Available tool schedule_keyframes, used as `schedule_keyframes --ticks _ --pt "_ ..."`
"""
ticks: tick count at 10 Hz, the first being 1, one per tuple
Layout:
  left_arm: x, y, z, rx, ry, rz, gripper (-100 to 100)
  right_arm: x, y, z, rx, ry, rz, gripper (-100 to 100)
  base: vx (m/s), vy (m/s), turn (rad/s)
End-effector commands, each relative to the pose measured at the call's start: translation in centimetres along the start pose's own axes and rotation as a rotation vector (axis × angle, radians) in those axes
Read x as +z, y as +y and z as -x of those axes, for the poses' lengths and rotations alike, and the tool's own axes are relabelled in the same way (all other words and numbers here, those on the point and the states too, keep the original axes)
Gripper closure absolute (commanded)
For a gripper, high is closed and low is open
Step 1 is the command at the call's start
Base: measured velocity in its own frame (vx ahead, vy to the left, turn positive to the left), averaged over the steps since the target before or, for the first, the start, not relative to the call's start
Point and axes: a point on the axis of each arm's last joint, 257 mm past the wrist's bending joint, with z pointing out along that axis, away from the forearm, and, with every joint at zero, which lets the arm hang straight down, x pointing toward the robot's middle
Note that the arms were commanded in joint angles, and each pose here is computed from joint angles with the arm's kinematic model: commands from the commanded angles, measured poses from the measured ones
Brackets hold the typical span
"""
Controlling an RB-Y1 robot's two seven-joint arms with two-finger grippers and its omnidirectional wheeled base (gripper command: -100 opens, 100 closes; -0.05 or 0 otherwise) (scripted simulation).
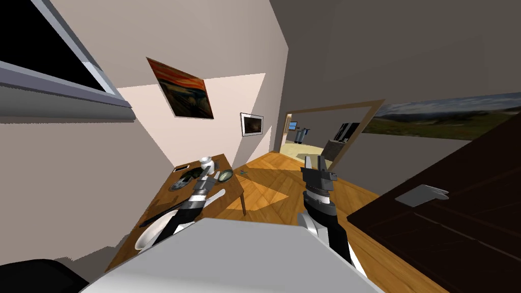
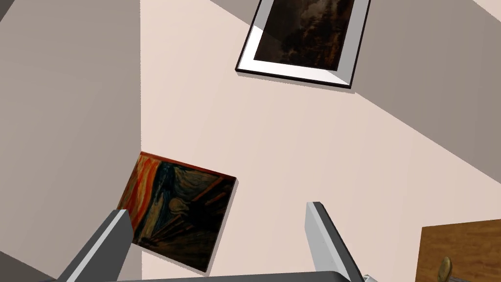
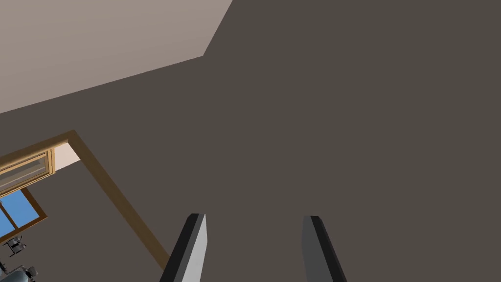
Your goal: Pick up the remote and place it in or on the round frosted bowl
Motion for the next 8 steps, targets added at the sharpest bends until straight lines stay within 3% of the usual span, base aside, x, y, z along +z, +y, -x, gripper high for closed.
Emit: schedule_keyframes --ticks 1,2,3,4,5,7,8 --pt "-0.8 3.1 1.6 -0.005 -0.011 0.100 -100 0.0 0.0 0.0 0.000 0.000 0.000 0 0.025 -0.052 -0.181" --pt "-1.8 5.0 2.7 -0.010 -0.022 0.167 -100 0.0 0.0 0.0 0.000 0.000 0.000 0 0.046 -0.046 -0.154" --pt "-1.8 5.1 2.7 -0.010 -0.022 0.170 -100 0.0 0.0 0.0 0.000 0.000 0.000 0 0.040 -0.028 -0.055" --pt "-3.0 7.2 3.9 -0.015 -0.037 0.244 -100 0.0 0.0 0.0 0.000 0.000 0.000 0 0.038 -0.032 -0.125" --pt "-3.0 7.2 3.9 -0.015 -0.037 0.244 -100 0.0 0.0 0.0 0.000 0.000 0.000 0 0.027 -0.019 -0.054" --pt "-6.1 11.1 6.7 -0.029 -0.078 0.392 -100 0.0 0.0 0.0 0.000 0.000 0.000 0 0.039 -0.033 -0.169" --pt "-6.1 11.2 6.7 -0.029 -0.079 0.398 -100 0.0 0.0 0.0 0.000 0.000 0.000 0 0.047 -0.027 -0.065"
